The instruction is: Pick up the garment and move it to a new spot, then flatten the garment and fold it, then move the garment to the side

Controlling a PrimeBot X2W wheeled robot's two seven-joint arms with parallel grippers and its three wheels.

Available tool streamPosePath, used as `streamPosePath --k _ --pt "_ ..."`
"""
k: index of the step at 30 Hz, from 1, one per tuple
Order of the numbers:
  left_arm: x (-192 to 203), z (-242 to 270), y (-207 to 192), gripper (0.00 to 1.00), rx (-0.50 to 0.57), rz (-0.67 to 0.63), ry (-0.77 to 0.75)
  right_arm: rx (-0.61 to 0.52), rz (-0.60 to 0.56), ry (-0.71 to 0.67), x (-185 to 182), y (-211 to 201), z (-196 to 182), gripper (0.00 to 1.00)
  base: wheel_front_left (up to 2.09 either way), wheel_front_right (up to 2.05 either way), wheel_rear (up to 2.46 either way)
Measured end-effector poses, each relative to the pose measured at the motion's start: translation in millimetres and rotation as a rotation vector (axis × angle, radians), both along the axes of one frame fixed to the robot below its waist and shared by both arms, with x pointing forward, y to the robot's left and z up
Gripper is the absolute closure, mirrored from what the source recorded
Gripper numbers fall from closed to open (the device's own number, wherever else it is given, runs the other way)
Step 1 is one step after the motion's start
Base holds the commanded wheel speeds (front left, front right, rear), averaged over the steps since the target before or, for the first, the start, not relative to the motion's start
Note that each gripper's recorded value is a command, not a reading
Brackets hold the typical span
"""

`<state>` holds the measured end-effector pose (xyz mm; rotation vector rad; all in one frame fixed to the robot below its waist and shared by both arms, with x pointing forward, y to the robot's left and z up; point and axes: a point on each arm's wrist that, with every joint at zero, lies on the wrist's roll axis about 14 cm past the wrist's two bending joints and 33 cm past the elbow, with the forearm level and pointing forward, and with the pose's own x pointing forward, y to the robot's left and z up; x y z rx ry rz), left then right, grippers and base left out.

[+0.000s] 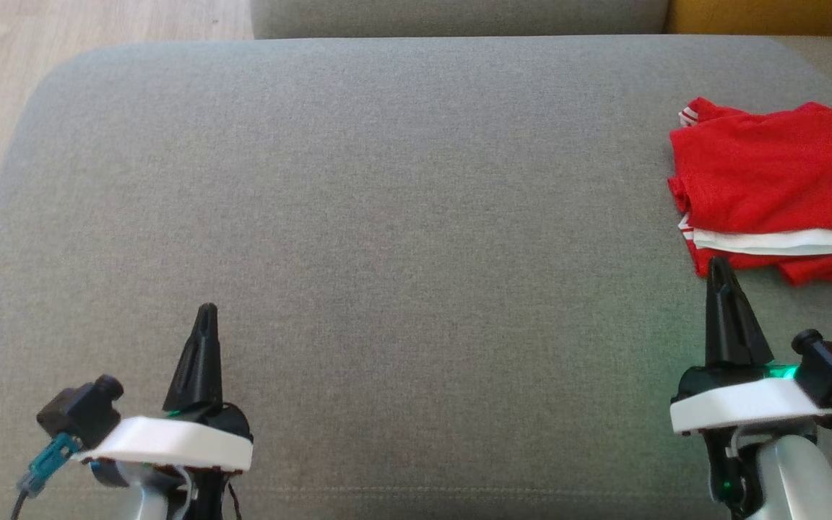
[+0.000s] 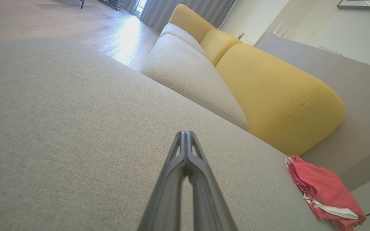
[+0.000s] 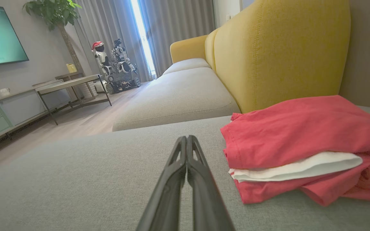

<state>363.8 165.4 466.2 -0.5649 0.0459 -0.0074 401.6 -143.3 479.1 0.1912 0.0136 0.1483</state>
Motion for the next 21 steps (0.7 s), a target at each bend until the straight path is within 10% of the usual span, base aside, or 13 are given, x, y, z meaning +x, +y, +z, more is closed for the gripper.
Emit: streamPosePath --k 21 --pt "-0.5 -3.6 2.3 1.00 -0.174 0.022 0.038 0.236 -0.062 0.051 -3.4 -12.0 -0.7 1.00 0.00 0.00 0.00"
